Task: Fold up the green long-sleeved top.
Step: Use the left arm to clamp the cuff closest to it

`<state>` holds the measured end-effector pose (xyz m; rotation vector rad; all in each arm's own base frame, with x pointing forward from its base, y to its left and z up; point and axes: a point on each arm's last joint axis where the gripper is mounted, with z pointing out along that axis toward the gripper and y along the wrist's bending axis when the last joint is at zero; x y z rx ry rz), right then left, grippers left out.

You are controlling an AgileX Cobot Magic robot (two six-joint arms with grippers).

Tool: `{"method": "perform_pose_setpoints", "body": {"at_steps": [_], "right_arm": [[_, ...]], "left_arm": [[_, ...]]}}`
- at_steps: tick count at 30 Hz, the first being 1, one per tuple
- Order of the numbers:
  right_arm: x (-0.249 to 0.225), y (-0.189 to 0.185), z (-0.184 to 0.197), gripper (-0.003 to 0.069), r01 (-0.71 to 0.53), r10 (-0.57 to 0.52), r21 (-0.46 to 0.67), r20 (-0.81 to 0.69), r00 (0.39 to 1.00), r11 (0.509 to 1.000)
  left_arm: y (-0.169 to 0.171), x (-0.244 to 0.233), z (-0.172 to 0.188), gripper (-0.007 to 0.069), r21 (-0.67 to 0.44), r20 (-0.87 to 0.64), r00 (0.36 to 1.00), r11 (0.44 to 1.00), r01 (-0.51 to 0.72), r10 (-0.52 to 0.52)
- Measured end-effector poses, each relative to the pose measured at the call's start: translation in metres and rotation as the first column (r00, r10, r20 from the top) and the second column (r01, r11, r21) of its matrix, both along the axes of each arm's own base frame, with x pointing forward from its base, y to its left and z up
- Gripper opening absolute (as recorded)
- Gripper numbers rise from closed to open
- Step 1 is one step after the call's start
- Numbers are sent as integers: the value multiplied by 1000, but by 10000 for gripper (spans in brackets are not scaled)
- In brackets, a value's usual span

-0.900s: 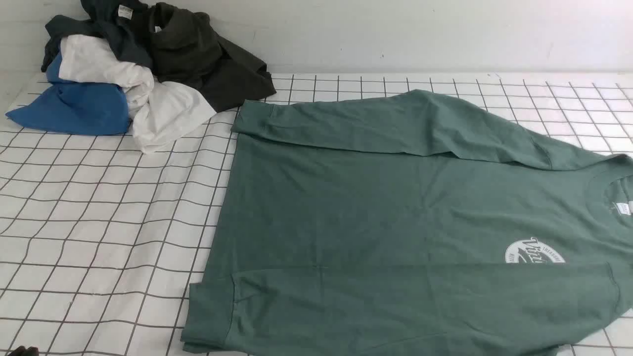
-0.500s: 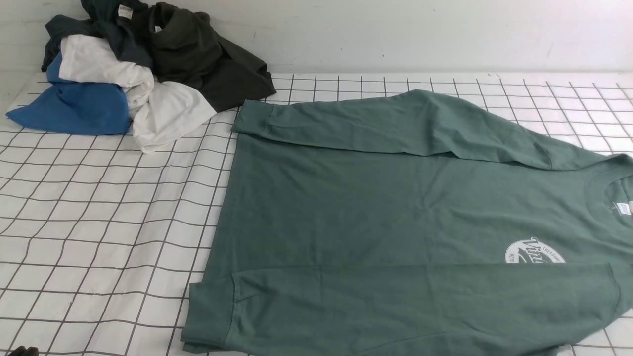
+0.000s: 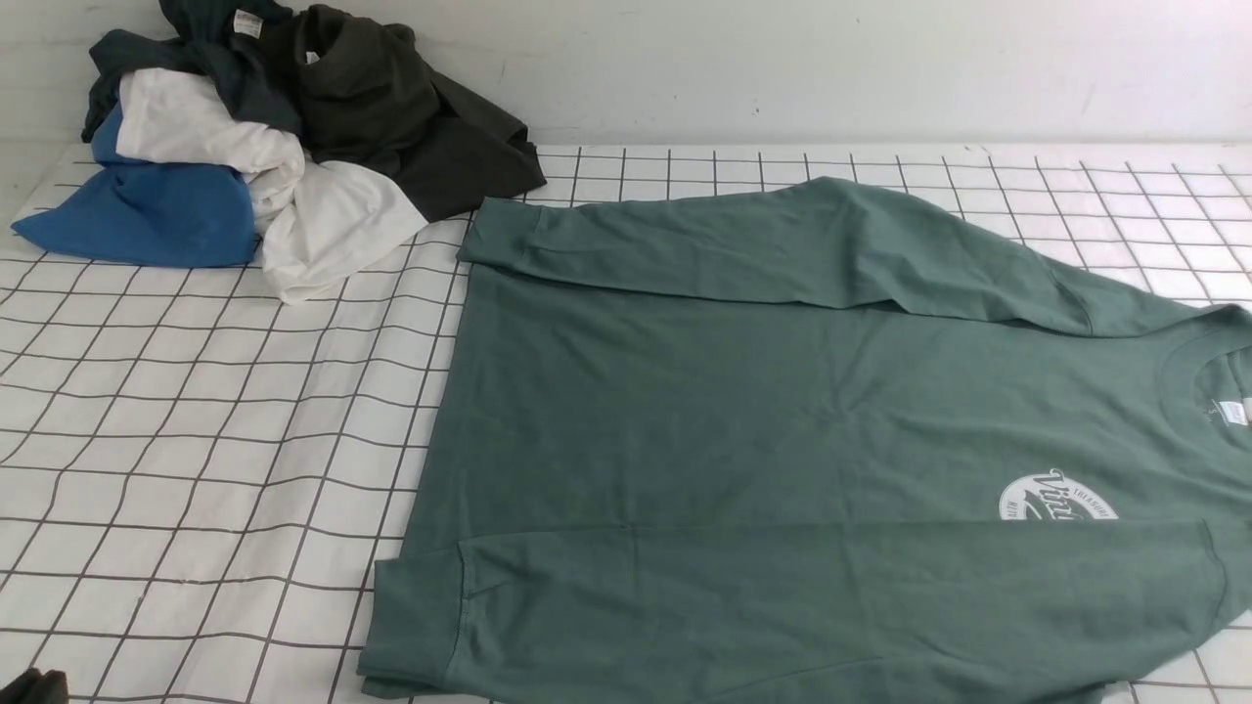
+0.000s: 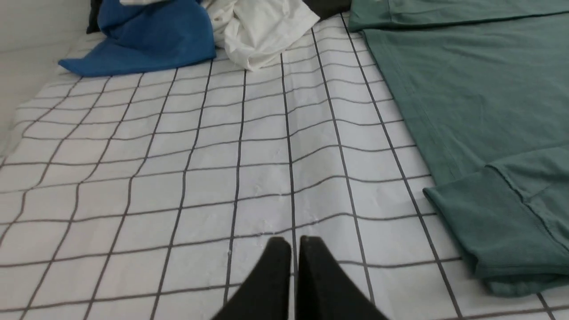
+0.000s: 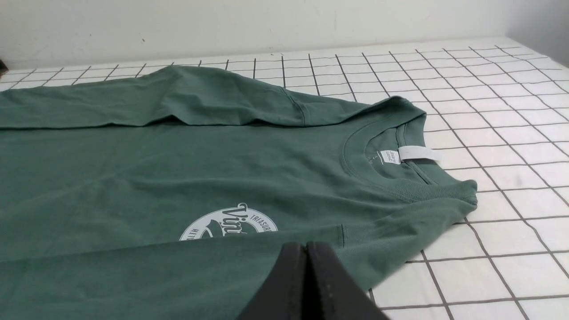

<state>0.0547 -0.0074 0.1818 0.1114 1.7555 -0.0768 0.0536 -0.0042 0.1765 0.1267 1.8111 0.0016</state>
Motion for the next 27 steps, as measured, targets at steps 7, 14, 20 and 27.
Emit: {"method": "perform_pose_setpoints", "body": {"at_steps": [7, 14, 20, 27], "right_arm": [[0, 0, 2, -13, -2, 2, -16, 21, 1000, 1000], [1, 4, 32, -13, -32, 57, -76, 345, 937, 997], [-13, 12, 66, -13, -90, 134, -100, 687, 714, 991], [-15, 14, 81, -13, -124, 155, -99, 770, 619, 987]], "left_arm": [[1, 3, 22, 12, -13, 240, 971, 1000, -9, 12], [2, -2, 52, 12, -38, 552, 833, 999, -14, 33], [5, -21, 84, 12, -191, 825, 556, 976, 105, 102], [3, -7, 121, -8, -245, 703, 705, 963, 116, 94]]}}
